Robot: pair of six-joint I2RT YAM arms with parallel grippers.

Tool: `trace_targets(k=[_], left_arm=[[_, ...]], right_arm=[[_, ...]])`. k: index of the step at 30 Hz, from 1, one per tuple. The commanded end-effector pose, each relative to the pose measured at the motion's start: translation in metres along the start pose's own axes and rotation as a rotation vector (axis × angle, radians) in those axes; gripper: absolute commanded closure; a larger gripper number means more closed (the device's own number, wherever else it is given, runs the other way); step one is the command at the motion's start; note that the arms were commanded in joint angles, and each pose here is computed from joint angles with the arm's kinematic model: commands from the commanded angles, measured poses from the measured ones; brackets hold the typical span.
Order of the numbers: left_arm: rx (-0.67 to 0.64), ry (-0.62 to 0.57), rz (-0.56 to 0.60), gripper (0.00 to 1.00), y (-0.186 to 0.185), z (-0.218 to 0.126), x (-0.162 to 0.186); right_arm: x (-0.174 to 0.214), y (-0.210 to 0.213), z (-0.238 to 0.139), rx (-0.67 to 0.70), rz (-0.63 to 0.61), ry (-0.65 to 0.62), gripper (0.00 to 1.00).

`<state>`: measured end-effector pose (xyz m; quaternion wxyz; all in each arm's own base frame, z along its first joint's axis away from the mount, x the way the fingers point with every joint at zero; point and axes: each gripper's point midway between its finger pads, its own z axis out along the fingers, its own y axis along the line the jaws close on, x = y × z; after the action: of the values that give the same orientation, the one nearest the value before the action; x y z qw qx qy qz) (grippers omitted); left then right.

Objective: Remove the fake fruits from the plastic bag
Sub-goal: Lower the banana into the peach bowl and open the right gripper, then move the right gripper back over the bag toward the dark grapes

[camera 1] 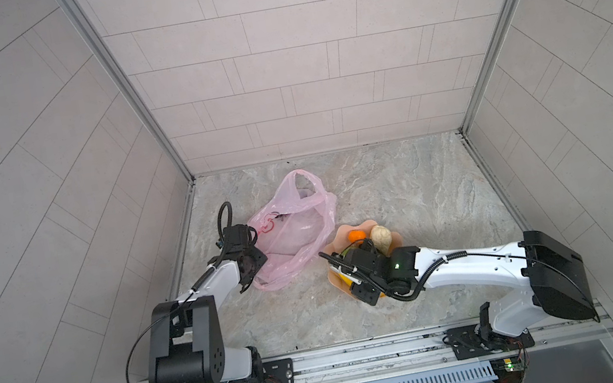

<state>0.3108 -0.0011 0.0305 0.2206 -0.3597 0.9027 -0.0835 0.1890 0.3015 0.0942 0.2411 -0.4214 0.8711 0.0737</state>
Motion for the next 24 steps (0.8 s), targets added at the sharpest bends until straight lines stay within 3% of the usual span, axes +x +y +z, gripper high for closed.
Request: trace_targets(k=[1, 7, 12, 19, 24], left_arm=[[0.007, 0.011, 0.015, 0.52, 0.0, 0.001, 0.002], [0.079, 0.0, 0.046, 0.73, -0.016, -0.004, 0.002], [0.143, -0.005, 0.059, 0.91, -0.029, -0.01, 0.003], [0.235, -0.123, 0.09, 1.0, -0.045, -0.047, -0.004], [0.256, -0.235, 0.085, 1.0, -0.041, -0.074, -0.011]], right_arm=[[-0.035, -0.005, -0.03, 0.007, 0.044, -0.105, 0.58], [-0.103, 0.0, -0.047, -0.011, 0.125, -0.244, 0.58], [-0.145, -0.003, -0.022, 0.01, 0.212, -0.262, 0.6], [-0.196, -0.024, 0.046, 0.012, 0.323, -0.216, 0.63], [-0.218, -0.051, 0.1, 0.044, 0.417, -0.207, 0.64]])
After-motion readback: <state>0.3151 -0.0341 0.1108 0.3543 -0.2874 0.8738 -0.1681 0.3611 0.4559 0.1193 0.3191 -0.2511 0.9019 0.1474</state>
